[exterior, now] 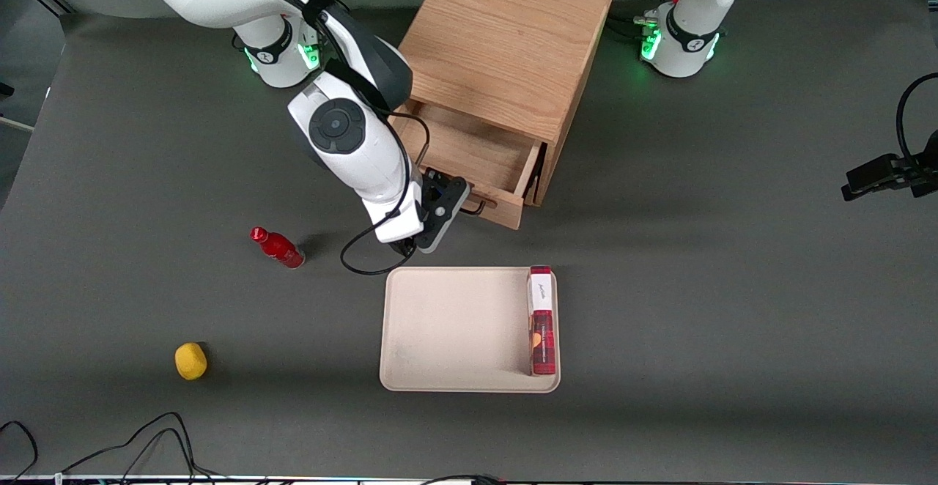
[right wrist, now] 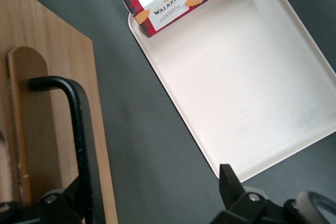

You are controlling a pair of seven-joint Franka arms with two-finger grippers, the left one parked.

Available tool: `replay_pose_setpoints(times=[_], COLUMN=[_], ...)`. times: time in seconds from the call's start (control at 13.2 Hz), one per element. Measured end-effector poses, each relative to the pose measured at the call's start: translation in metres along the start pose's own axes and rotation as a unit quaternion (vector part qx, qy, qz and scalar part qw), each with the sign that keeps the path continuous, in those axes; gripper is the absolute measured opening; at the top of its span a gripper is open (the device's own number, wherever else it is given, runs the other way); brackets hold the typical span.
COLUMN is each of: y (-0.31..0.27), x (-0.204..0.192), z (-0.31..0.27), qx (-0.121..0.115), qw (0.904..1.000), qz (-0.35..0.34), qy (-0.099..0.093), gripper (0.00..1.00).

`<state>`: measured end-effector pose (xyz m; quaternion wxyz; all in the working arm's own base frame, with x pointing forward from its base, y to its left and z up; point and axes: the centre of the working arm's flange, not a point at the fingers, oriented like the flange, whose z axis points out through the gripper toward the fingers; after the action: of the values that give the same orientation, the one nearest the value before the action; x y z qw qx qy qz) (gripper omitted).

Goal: Open upper drawer
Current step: 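Pull the upper drawer handle outward from the cabinet with the right gripper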

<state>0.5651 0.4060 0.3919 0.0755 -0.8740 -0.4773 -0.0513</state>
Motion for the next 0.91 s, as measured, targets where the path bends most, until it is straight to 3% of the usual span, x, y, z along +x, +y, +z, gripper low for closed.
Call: replay_pose_setpoints(times=[0.91], y=[0.043], x=[-0.005], z=[-0.005], qx=[-0.013], qw=[0.9997], qz=[0.016], qy=[0.008], gripper=[1.0])
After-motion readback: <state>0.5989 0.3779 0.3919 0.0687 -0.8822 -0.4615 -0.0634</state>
